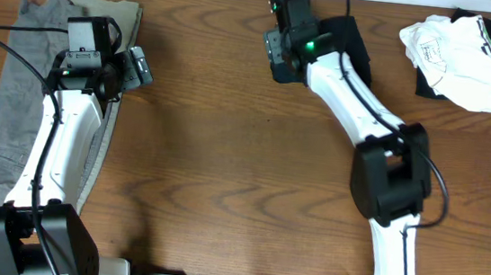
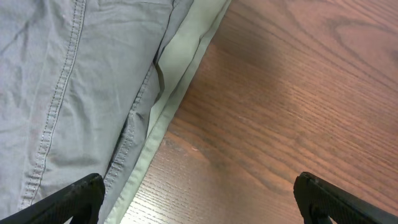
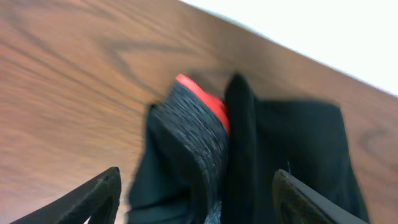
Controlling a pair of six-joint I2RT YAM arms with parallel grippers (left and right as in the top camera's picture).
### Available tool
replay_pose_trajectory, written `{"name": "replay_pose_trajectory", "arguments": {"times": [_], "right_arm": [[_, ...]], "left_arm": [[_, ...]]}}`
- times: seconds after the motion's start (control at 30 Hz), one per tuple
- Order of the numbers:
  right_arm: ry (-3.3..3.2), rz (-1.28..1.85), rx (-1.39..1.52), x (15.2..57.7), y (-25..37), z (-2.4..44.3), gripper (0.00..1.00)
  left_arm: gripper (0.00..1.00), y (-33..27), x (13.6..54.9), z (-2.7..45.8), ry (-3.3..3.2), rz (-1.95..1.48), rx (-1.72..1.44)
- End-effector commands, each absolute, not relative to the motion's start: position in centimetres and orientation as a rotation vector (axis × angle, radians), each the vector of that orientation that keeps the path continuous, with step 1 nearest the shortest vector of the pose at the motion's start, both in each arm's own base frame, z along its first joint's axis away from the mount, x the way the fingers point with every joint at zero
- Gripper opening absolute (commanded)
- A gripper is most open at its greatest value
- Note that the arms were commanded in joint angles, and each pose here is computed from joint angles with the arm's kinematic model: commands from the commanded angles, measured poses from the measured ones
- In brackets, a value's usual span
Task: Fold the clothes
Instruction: 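Carry the black pants bundle with the right gripper toward the top-right pile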
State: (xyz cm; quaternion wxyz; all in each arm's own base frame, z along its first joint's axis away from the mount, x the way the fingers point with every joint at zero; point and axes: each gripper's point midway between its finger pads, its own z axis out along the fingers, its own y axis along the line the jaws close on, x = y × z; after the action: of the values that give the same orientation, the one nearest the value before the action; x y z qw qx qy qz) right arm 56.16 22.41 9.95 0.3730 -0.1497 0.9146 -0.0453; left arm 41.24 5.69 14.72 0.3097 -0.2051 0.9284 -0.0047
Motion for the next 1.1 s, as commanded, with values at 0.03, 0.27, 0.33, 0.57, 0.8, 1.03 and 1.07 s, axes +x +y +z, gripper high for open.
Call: {"name": "replay_pose_trajectory", "arguments": {"times": [0.03, 0.27, 0.33, 0.57, 0.8, 1.03, 1.07], "right_arm": [[2.38, -0.215, -0.308, 56.5, 21.6, 5.7, 0.87], [2.407, -0.178, -0.356, 56.5, 22.8, 2.5, 0.94], [2.423, -0.181, -0.366, 56.3, 22.9, 1.5, 0.93], [2.468, -0.209, -0.382, 55.7, 22.5, -1.0, 0.79], [2.477, -0.214, -0.37, 55.8, 21.9, -1.1, 0.47], [2.514, -0.233, -0.355, 55.1, 21.1, -1.0, 0.01], [2.518, -0.234, -0.352, 55.1, 21.0, -0.6, 0.01]], "left_arm": [[0.98, 5.6, 40.9, 14.0, 2.48, -0.016, -0.529], [0.98, 5.6, 40.9, 14.0, 2.48, -0.014, -0.525], [0.98, 5.6, 40.9, 14.0, 2.48, -0.014, -0.525], [0.98, 5.6, 40.9, 14.0, 2.48, -0.014, -0.525], [0.98, 5.6, 41.0, 14.1, 2.474, -0.015, -0.524], [0.98, 5.6, 41.0, 14.1, 2.475, -0.015, -0.524], [0.98, 5.6, 40.9, 14.0, 2.477, -0.015, -0.524]]}}
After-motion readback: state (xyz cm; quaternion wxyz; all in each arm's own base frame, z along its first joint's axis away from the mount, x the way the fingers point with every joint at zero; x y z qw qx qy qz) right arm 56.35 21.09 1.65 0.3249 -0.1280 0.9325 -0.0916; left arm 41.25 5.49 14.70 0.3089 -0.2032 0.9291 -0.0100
